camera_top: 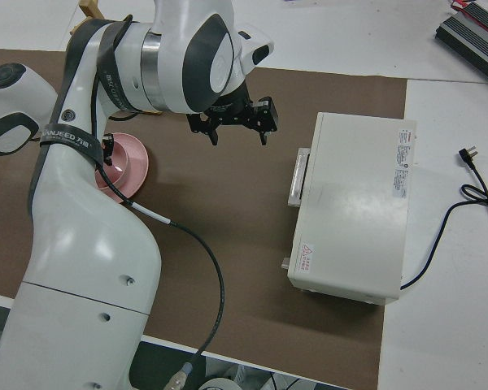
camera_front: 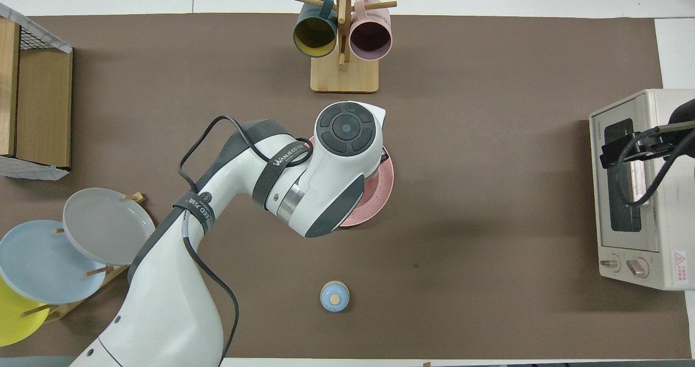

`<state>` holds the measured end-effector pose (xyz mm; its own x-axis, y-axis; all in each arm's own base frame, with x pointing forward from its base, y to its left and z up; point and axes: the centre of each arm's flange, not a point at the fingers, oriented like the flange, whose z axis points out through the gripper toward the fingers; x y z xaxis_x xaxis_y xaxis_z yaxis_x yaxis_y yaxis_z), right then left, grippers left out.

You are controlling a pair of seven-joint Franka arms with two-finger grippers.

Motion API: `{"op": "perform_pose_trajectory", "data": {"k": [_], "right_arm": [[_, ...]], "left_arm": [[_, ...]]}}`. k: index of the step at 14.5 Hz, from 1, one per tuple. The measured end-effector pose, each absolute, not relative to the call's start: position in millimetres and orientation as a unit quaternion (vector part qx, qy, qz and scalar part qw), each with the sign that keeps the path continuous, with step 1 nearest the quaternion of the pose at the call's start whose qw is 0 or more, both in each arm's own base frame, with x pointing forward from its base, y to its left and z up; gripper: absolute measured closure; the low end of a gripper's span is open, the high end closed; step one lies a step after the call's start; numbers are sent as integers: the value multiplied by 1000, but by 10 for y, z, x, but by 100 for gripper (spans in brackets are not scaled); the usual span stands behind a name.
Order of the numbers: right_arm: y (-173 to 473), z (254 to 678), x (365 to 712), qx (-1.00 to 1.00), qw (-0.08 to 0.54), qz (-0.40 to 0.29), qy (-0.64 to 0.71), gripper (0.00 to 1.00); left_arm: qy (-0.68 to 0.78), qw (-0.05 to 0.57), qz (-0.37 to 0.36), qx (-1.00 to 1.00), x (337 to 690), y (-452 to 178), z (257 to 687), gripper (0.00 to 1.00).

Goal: Organize tableware

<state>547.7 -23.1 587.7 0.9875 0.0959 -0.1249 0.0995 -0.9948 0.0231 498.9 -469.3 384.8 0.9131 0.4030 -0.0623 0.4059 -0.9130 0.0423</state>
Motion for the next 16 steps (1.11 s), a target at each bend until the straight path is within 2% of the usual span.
{"op": "perform_pose_trajectory", "data": {"k": [4, 7, 12, 16], "right_arm": [[-230, 5877, 5477, 997, 15, -62, 44, 0], [-230, 5877, 5477, 997, 15, -62, 42, 0], [-265, 5930, 5453, 998, 15, -57, 36, 0], [-265, 6081, 5350, 998, 15, -51, 30, 0]], "left_arm": [[209, 28, -23, 977, 5007, -4669, 3909, 36], [223, 27, -13, 974, 5138, -4376, 4365, 2], [224, 29, 9, 974, 5466, -3061, 5544, 0], [168, 9, -3, 986, 5536, -1762, 6084, 0]]}}
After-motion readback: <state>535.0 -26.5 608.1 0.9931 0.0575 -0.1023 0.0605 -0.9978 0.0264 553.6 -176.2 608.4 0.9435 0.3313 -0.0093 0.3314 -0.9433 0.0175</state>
